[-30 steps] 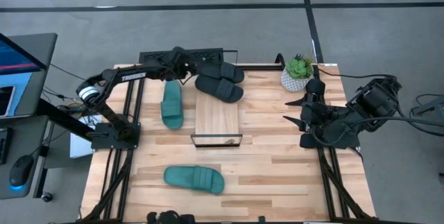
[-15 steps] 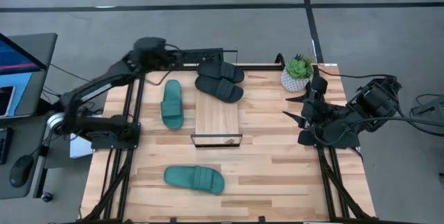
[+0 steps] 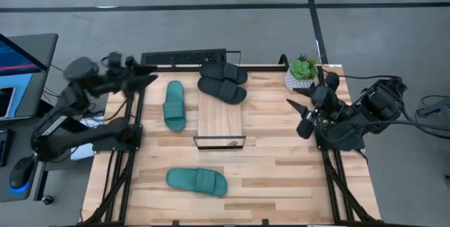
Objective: Pick and place slides into the shelf
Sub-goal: Put the top green slides on the shelf
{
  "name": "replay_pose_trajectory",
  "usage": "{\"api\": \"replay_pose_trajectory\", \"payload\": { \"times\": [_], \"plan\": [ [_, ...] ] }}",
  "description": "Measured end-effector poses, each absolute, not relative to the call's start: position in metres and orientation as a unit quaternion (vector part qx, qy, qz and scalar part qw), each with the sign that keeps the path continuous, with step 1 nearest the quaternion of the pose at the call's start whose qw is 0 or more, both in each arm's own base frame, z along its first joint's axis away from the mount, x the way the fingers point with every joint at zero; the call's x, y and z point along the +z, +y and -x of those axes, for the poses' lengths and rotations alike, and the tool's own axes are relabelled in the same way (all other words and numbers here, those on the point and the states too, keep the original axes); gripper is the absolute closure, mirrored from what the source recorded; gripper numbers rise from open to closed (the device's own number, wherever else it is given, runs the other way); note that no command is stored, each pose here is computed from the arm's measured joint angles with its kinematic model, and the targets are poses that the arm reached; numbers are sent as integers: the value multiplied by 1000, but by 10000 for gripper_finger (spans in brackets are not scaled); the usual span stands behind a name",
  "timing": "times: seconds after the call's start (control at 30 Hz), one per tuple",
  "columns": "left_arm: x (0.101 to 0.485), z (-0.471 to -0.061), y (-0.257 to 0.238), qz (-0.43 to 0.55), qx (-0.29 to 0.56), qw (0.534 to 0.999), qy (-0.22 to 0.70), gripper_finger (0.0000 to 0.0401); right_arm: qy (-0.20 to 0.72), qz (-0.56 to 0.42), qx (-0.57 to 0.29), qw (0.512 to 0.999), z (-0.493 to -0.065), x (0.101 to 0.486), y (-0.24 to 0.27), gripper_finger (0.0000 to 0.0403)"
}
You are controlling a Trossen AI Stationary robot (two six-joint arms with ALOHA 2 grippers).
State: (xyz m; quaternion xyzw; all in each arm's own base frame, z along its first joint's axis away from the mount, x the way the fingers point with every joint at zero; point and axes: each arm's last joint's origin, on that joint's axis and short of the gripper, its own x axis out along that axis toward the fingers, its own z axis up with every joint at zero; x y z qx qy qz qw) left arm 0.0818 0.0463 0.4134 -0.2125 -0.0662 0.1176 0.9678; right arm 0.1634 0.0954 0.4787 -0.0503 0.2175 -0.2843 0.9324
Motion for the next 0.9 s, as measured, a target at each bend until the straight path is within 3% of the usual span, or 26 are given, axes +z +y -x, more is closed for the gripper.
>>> {"api": "replay_pose_trajectory", "payload": {
  "times": [0.4, 0.9],
  "plan": [
    [397, -17, -1, 237, 83, 966, -60, 151, 220, 44, -327, 918, -208, 450, 127, 236],
    [367, -3, -10, 258, 109, 959, 50, 151, 240, 47, -363, 899, -259, 402, 161, 236]
  ]
}}
